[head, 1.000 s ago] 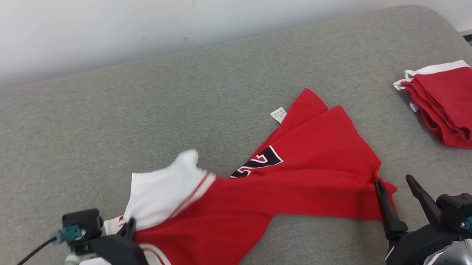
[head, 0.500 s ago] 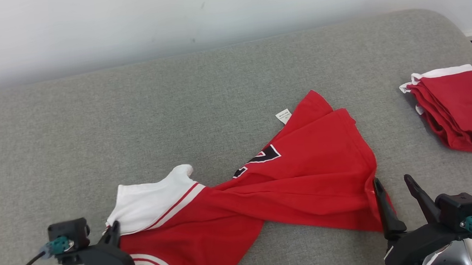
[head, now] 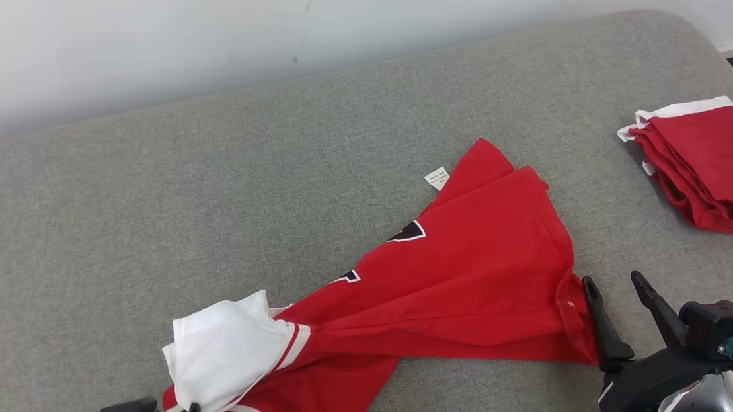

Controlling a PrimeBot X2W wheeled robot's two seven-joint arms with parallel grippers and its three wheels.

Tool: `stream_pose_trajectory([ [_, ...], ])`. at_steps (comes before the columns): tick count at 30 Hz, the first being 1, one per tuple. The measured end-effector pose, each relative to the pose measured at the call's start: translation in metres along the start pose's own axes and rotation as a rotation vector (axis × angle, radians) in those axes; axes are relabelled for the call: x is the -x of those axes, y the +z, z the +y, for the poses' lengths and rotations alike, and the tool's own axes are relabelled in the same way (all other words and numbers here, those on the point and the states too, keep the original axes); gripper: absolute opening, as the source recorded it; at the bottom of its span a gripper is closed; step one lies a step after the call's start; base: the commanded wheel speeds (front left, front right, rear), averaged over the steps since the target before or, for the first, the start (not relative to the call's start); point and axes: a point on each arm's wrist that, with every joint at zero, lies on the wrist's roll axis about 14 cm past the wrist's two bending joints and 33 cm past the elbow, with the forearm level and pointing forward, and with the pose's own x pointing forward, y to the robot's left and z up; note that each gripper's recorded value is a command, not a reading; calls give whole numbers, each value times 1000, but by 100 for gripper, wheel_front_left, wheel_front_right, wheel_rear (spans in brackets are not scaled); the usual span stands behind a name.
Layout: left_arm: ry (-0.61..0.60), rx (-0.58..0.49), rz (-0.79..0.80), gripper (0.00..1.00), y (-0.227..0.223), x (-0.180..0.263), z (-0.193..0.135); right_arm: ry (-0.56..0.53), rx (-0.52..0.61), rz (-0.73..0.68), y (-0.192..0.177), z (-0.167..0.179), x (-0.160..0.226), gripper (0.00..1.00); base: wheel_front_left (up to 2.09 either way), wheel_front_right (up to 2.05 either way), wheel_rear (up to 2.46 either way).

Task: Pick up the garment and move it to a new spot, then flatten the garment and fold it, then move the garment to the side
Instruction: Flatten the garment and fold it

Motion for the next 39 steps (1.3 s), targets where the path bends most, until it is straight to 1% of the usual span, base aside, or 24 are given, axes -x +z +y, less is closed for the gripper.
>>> stream_pose_trajectory([
  [1,6,3,-20,25,2,0,0,1,0,-2,0,0,0,100,0,0,0],
  [2,10,2,-39,66,5,0,0,2,0,-3,1,1,0,100,0,0,0],
  [3,10,-2,-57,100,7,0,0,3,-1,-5,1,1,0,100,0,0,0],
  [6,6,-3,-116,100,16,2,-3,1,-4,-10,2,0,1,100,0,0,0],
  [11,-37,7,-316,100,47,13,-17,-17,-12,-30,7,-6,5,100,0,0,0],
  [15,-57,-3,-428,100,53,26,-22,-31,-16,-35,8,-11,10,100,0,0,0],
  [19,-37,-29,-547,100,60,41,-17,-39,-22,-19,3,-13,16,100,0,0,0],
  [26,27,-87,-600,100,49,60,2,-23,-34,7,-5,-8,28,100,0,0,0],
  [29,33,-94,-621,100,49,71,5,-16,-35,5,-6,-6,33,100,0,0,0],
  [32,42,-105,-678,100,60,85,8,-5,-31,-21,-1,-2,37,100,0,0,0],
  [39,69,-97,-697,100,53,105,20,1,-6,-92,4,-1,48,100,0,0,0],
])
